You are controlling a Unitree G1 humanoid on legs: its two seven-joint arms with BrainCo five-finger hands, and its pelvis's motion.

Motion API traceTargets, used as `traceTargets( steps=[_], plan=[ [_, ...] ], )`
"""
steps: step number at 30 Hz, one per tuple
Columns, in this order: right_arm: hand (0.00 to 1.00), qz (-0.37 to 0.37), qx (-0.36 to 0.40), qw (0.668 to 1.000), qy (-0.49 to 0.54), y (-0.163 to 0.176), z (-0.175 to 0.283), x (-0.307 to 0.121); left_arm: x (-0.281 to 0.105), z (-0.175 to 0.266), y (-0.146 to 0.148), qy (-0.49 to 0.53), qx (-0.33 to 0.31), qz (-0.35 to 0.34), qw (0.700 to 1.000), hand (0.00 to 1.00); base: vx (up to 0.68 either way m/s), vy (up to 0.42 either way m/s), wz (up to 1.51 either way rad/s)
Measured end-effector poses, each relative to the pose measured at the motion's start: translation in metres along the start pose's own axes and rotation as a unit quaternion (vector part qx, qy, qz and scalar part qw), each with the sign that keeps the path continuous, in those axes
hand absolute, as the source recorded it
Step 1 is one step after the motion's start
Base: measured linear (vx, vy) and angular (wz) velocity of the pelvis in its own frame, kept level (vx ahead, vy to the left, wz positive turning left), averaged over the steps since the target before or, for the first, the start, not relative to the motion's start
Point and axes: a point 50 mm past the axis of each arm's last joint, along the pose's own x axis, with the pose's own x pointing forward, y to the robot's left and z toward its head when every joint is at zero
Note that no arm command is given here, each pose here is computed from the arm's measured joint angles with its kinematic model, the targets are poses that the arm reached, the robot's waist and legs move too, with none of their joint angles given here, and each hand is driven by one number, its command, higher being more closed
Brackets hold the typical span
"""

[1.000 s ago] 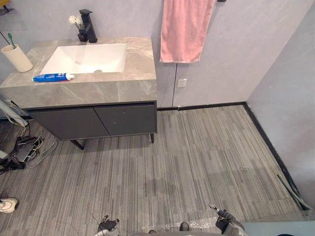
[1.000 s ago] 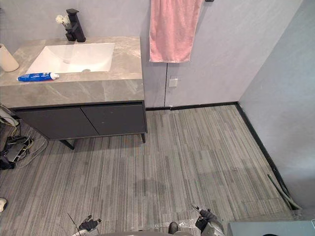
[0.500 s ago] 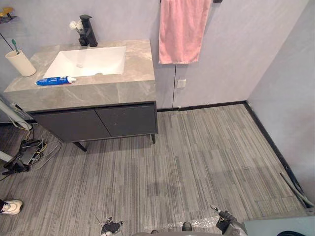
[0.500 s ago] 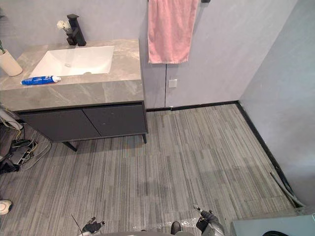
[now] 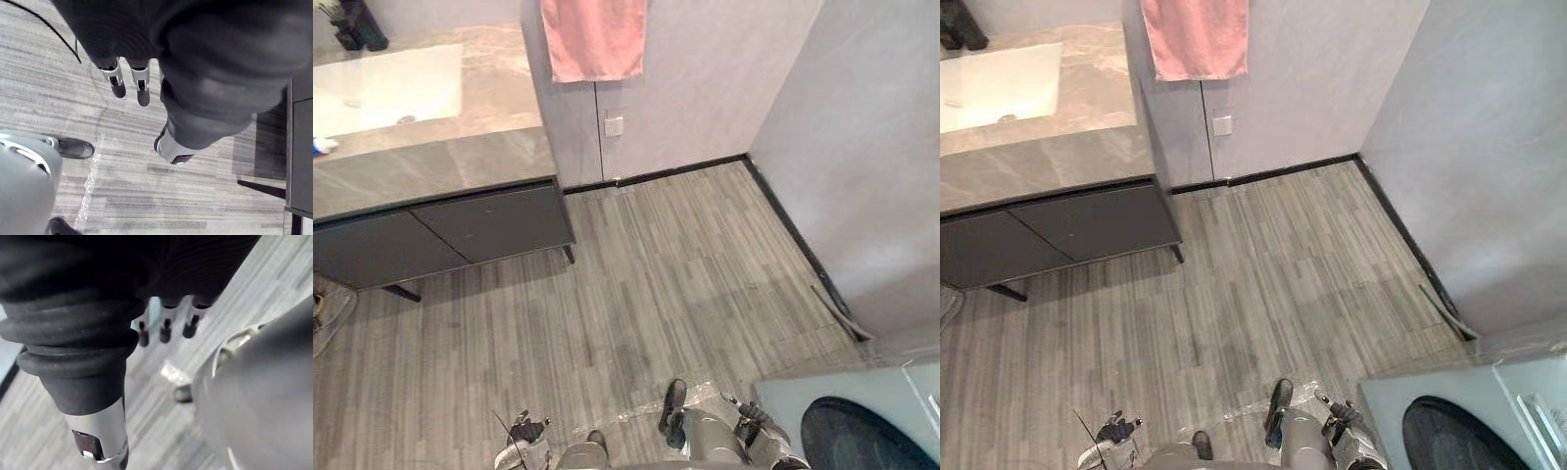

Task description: Organize washtable

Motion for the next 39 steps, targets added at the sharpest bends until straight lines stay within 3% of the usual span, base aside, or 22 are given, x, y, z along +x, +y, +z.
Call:
traceTargets(
  steps=[9, 17, 25, 29, 39],
  plan=[
    [0.0, -0.011, -0.033, 0.999, -0.017, -0.011, 0.01, 0.002, -0.004, -0.01, -0.022, 0.008, -0.057, -0.02, 0.998, 0.0, 0.42, -0.246, -0.07],
    [0.0, -0.007, -0.05, 0.998, -0.027, -0.007, 0.017, 0.002, -0.004, -0.002, -0.021, -0.012, -0.081, -0.022, 0.996, 0.0, 0.32, 0.148, -0.52],
    [0.0, 0.043, -0.11, 0.993, 0.003, 0.019, -0.012, -0.003, -0.009, -0.025, 0.008, 0.018, -0.157, 0.035, 0.987, 0.0, 0.38, 0.245, -0.37],
    [0.0, 0.044, -0.126, 0.991, 0.009, 0.01, -0.018, -0.004, -0.017, -0.048, 0.022, 0.051, -0.144, 0.054, 0.987, 0.0, 0.29, 0.278, -0.18],
    [0.0, 0.042, -0.154, 0.987, 0.017, -0.001, -0.027, -0.006, -0.012, -0.029, 0.037, 0.026, -0.114, 0.055, 0.992, 0.0, 0.28, 0.044, 0.42]
  ],
)
